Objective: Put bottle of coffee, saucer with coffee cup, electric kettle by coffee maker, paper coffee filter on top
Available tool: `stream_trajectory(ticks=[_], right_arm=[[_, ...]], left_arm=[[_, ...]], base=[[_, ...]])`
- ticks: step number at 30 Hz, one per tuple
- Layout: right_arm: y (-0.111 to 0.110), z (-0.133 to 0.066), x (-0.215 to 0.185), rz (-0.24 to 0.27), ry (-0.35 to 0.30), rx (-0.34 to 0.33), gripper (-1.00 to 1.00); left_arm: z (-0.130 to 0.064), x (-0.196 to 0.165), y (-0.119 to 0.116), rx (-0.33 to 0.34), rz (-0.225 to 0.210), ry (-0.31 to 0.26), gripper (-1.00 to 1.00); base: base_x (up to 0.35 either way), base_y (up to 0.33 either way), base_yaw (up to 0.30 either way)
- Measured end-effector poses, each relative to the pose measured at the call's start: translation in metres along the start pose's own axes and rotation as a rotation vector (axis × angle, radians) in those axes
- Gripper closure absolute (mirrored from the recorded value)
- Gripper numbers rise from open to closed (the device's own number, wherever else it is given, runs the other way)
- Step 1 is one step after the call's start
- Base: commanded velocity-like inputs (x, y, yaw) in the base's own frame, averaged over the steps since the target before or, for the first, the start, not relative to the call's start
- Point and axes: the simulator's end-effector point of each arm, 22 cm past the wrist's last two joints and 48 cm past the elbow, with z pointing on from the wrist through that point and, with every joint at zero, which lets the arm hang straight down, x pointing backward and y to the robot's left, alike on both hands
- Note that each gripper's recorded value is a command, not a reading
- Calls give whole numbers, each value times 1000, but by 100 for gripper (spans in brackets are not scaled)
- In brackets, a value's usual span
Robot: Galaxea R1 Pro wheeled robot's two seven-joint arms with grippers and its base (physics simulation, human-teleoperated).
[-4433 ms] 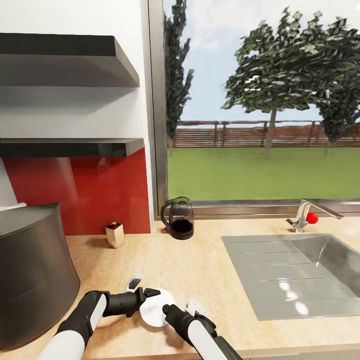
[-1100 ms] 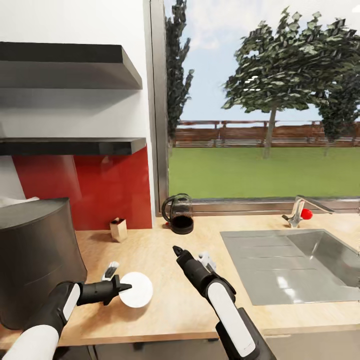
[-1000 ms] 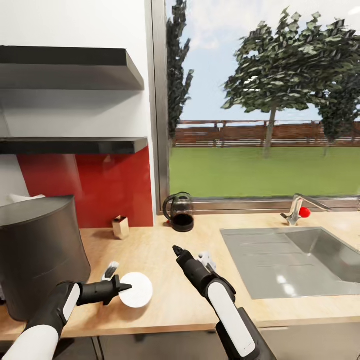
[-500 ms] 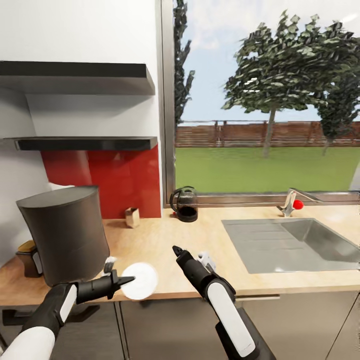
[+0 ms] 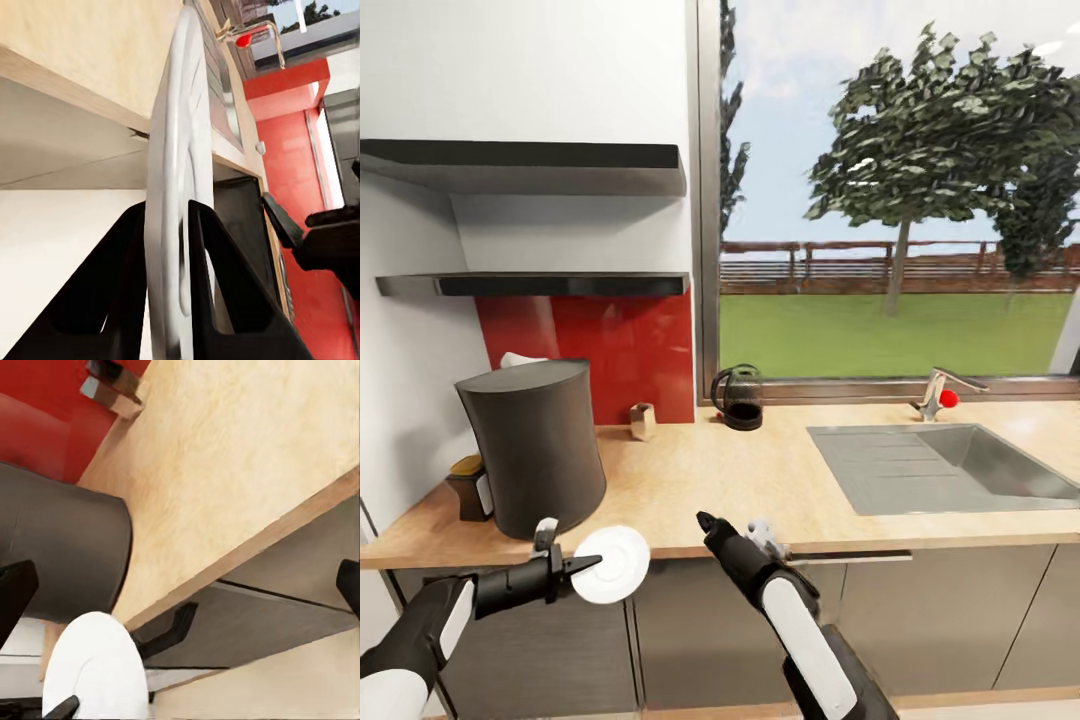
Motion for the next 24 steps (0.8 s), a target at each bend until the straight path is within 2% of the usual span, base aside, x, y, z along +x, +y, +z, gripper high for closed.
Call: stream_trajectory(ticks=[2,4,6,7,8,9,12,13,15,16,17,18,19,20,21,22,23,24], right_arm=[[-1,1,25,-111,28,7,-100],[0,-5,82,-346,99,-10,-100],[-8,-14,131,-508,169,-31,-100],[-23,-23,168,-610,219,-38,-100],[-43,-28,187,-679,246,-28,-100],[-83,-34,208,-765,276,1,-100],[-139,-44,231,-884,322,44,-100],[-166,-48,236,-930,338,73,-100],[-226,-50,227,-1008,356,171,-100],[-262,-51,214,-1038,366,249,-100],[-301,-56,200,-1052,380,340,-100],[-344,-66,185,-1031,401,453,-100],[-385,-80,170,-984,420,571,-100],[-435,-105,153,-877,439,732,-100],[-464,-124,143,-792,442,832,-100],[-483,-139,137,-711,443,898,-100],[-503,-152,132,-618,443,938,-100],[-517,-159,126,-561,441,935,-100]], left_arm=[[-2,-2,0,0,0,-5,100],[-3,-4,-1,1,1,-9,100],[-2,-4,-2,2,3,-9,100],[-2,-5,-2,4,5,-8,100],[-1,-5,-3,6,5,-9,100],[0,-6,-5,10,6,-10,100],[1,-7,-6,13,7,-11,100],[1,-7,-7,14,7,-12,100],[3,-6,-8,17,6,-11,100],[3,-6,-8,18,6,-11,100],[3,-6,-8,19,6,-11,100],[3,-6,-8,19,5,-12,100],[3,-6,-8,20,4,-13,100],[3,-7,-9,22,3,-15,100],[3,-7,-9,24,1,-17,100],[4,-8,-10,29,-1,-21,100],[7,-8,-14,44,-8,-29,100],[9,-8,-17,59,-16,-37,100]], base=[[-5,3,0],[-2,1,0],[0,0,0],[0,0,0],[0,0,0],[0,0,0],[0,0,0],[0,0,0],[0,0,0],[0,0,0],[0,0,0],[0,0,0],[0,0,0],[0,0,0],[0,0,0],[0,0,0],[0,0,0],[0,0,0]])
